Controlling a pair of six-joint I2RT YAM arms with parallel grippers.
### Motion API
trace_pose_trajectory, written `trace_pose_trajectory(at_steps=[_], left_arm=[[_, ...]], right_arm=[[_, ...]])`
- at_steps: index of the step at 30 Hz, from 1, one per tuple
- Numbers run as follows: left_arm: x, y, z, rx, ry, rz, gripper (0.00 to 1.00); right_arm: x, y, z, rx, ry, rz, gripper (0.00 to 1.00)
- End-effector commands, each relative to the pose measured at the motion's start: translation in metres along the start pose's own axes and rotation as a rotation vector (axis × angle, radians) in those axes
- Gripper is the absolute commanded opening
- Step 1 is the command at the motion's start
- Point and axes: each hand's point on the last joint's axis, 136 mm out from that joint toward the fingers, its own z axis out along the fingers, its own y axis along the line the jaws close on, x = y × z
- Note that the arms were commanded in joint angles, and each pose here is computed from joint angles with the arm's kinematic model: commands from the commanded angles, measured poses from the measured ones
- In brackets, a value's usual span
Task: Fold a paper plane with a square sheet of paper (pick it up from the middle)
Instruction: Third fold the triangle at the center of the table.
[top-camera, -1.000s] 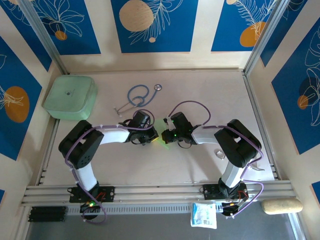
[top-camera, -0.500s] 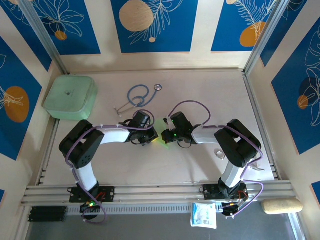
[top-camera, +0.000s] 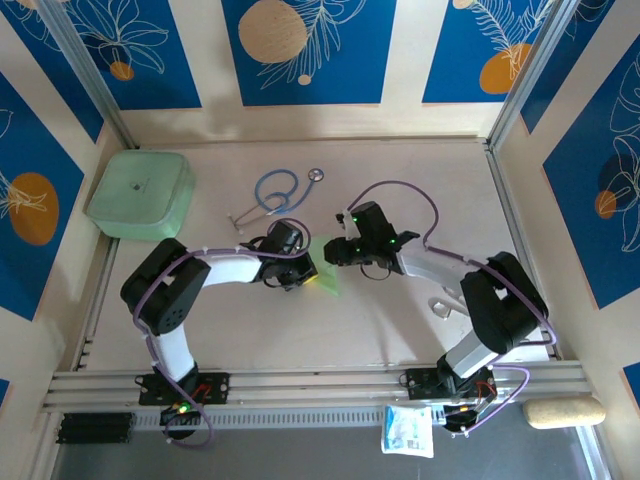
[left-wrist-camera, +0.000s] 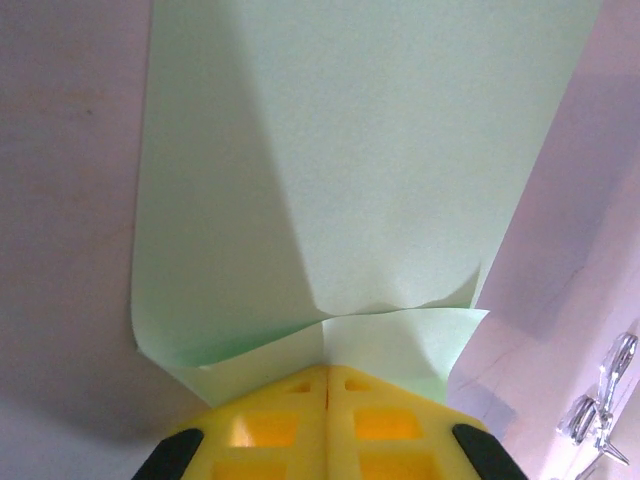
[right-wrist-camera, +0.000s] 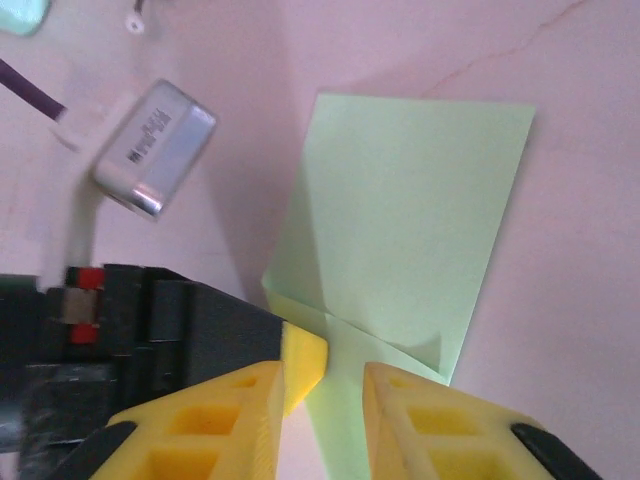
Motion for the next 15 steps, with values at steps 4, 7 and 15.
trace_pose_trajectory(at_steps=[4,7,15], left_arm=[[0.010,0.023,0.011,-0.089,0.044,-0.021,0.07],[0.009,0.024,0.009,-0.090,0.039,-0.023,0.07],[0.010,0.028,0.010,-0.097,0.039,-0.039,0.07]], right_arm=[[0.029,0.008,-0.009,-0.093,0.164,0.112,0.21],[0.042,0.018,-0.007,-0.168,0.221,0.110,0.15],[0.072,0.019,0.010,-0.162,0.346,0.102,0.04]])
